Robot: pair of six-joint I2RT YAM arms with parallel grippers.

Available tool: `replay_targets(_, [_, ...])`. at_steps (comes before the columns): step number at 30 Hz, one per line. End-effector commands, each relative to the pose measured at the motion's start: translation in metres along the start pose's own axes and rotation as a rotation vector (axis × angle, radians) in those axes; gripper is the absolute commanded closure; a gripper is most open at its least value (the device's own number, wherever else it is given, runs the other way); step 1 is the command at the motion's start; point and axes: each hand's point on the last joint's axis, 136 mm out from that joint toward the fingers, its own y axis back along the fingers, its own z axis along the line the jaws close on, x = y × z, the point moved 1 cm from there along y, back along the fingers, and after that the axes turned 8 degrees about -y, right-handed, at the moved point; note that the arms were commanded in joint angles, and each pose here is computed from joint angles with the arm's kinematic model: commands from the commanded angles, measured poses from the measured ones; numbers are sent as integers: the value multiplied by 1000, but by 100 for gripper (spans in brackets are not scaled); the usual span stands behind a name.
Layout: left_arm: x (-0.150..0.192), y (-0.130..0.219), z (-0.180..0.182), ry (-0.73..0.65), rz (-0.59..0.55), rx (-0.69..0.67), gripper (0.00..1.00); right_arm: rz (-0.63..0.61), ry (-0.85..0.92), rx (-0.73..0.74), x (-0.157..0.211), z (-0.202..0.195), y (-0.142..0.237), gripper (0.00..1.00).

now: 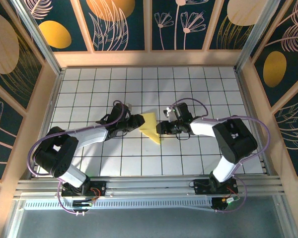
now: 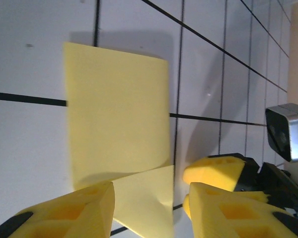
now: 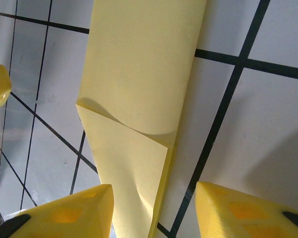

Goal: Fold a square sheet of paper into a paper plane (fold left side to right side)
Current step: Fourth fold the wing at the center of the table.

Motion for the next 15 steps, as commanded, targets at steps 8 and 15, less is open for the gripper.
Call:
replay_targets(8, [0,2,22,30,-12,-57,56,11,36,-56,-8,13,-12,60])
replay_targets(15, [0,2,26,25,-11,-73,56,-1,39,-62,-11,14,-11,66])
